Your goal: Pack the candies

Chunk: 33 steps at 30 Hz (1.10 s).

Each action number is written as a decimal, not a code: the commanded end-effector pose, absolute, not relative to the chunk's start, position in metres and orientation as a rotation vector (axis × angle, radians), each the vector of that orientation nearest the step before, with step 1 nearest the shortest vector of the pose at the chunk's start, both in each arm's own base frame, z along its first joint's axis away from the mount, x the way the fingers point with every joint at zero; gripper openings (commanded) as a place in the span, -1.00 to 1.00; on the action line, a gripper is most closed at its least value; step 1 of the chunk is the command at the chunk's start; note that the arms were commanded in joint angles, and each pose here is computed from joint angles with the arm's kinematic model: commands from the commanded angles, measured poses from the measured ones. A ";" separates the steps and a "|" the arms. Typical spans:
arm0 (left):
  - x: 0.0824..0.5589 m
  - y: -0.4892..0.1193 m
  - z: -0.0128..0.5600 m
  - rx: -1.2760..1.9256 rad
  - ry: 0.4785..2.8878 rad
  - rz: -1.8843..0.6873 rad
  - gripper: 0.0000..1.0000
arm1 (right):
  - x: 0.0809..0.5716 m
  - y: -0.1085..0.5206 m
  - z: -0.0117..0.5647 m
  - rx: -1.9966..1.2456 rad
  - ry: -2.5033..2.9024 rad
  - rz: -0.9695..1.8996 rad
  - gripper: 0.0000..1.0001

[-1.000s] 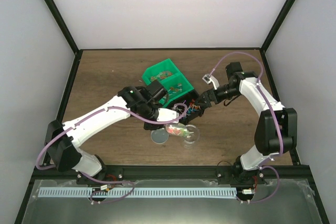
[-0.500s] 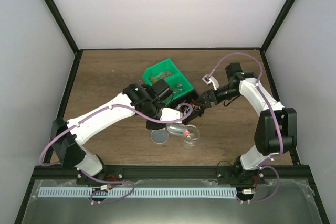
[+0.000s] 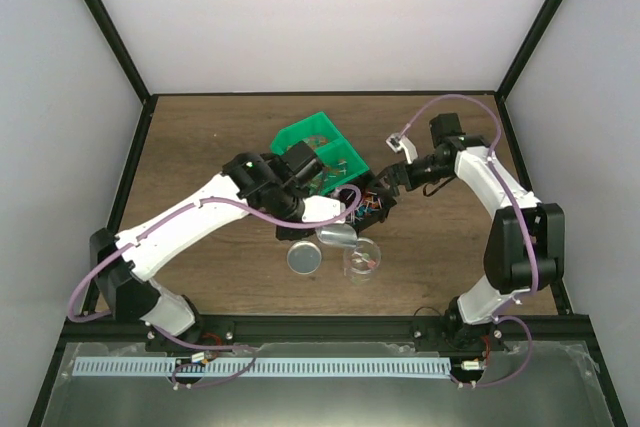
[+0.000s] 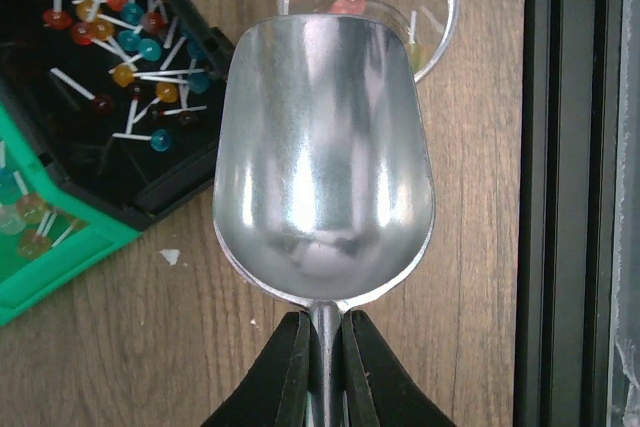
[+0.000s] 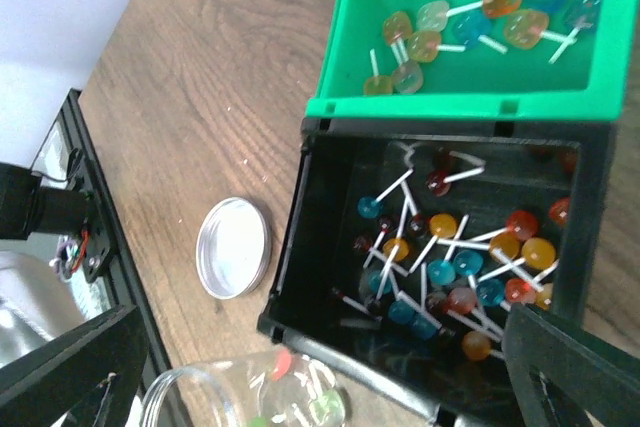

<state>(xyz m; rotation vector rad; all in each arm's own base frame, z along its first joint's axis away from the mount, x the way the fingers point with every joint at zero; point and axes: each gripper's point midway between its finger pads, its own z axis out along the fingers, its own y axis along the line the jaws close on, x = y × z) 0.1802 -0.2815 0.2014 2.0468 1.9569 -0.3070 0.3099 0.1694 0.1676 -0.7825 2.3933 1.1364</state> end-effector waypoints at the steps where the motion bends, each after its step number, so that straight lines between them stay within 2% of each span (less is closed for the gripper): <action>1: 0.192 -0.272 0.231 1.886 1.999 -0.319 -0.92 | 0.347 0.167 0.180 -0.731 2.339 1.056 0.99; 6: 0.249 -0.246 0.240 1.619 2.152 -0.224 -0.92 | 0.383 0.165 0.171 -0.641 2.364 1.005 0.94; 12: 0.308 -0.203 0.224 1.416 2.357 0.051 -0.92 | 0.407 0.177 0.158 -0.613 2.396 1.006 0.89; 19: 0.322 -0.206 0.190 1.394 2.535 0.091 -0.92 | 0.415 0.200 0.147 -0.633 2.389 1.013 0.82; 33: 0.346 -0.236 0.154 1.383 2.645 0.136 -0.92 | 0.438 0.227 0.123 -0.666 2.399 0.947 0.66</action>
